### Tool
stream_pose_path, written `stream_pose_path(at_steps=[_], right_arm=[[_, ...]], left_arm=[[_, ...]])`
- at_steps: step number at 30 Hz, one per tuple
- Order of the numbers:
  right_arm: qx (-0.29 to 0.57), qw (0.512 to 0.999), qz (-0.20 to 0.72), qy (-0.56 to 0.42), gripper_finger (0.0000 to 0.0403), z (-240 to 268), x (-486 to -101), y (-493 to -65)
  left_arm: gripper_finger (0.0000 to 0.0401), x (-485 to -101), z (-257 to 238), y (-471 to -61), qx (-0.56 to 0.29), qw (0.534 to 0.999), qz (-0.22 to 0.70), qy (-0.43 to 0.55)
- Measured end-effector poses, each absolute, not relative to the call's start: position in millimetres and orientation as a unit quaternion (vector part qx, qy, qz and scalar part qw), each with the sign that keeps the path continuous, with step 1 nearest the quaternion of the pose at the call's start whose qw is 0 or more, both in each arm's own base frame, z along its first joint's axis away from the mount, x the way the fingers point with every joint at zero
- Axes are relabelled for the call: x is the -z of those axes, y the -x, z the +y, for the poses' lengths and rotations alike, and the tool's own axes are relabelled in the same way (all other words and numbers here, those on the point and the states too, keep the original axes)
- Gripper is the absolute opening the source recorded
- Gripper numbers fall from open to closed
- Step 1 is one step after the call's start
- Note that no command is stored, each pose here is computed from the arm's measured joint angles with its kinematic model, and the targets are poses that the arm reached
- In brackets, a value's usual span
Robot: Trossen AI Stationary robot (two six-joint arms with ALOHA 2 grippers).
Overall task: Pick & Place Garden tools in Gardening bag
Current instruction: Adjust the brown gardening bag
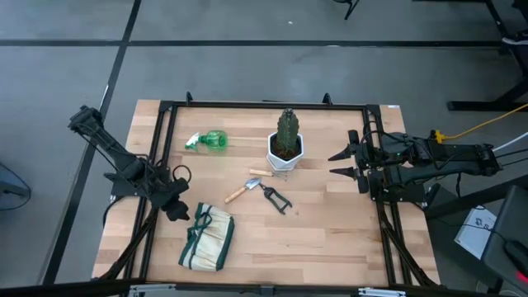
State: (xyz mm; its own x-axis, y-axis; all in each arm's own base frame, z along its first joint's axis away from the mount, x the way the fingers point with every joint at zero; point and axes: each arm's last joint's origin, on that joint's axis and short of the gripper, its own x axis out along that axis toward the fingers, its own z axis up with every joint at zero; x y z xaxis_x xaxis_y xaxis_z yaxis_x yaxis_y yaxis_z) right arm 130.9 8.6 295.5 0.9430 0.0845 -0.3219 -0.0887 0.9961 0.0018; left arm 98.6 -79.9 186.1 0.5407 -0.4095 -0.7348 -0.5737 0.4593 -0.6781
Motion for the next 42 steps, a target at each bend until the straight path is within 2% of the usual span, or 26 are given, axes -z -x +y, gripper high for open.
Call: stream_pose_path(at_steps=[4, 9, 14, 21, 29, 35, 42], right_arm=[[-0.044, 0.986, 0.163, 0.006, 0.0172, 8.6, -295.5, -130.9], [-0.044, 0.986, 0.163, 0.006, 0.0172, 8.7, -295.6, -130.9], [-0.044, 0.986, 0.163, 0.006, 0.0172, 8.6, -295.5, -130.9], [-0.044, 0.986, 0.163, 0.006, 0.0172, 8.6, -295.5, -130.9], [-0.044, 0.986, 0.163, 0.006, 0.0172, 8.6, -295.5, -131.0], [-0.044, 0.986, 0.163, 0.006, 0.0172, 8.7, -295.6, -131.0], [-0.044, 0.986, 0.163, 0.006, 0.0172, 8.7, -295.5, -131.0]], left_arm=[[0.0182, -175.1, -87.2, -102.4, -0.014, 0.705, 0.444, 0.553], [0.0182, -159.3, -90.6, -103.3, 0.003, 0.705, 0.421, 0.571], [0.0182, -148.1, -90.9, -102.5, -0.001, 0.723, 0.424, 0.546], [0.0182, -142.1, -96.1, -110.3, 0.055, 0.763, 0.370, 0.527], [0.0182, -136.4, -104.1, -118.5, 0.073, 0.777, 0.370, 0.504], [0.0182, -123.5, -110.0, -122.8, 0.065, 0.764, 0.406, 0.498], [0.0182, -122.6, -121.5, -135.6, 0.120, 0.784, 0.360, 0.491]])
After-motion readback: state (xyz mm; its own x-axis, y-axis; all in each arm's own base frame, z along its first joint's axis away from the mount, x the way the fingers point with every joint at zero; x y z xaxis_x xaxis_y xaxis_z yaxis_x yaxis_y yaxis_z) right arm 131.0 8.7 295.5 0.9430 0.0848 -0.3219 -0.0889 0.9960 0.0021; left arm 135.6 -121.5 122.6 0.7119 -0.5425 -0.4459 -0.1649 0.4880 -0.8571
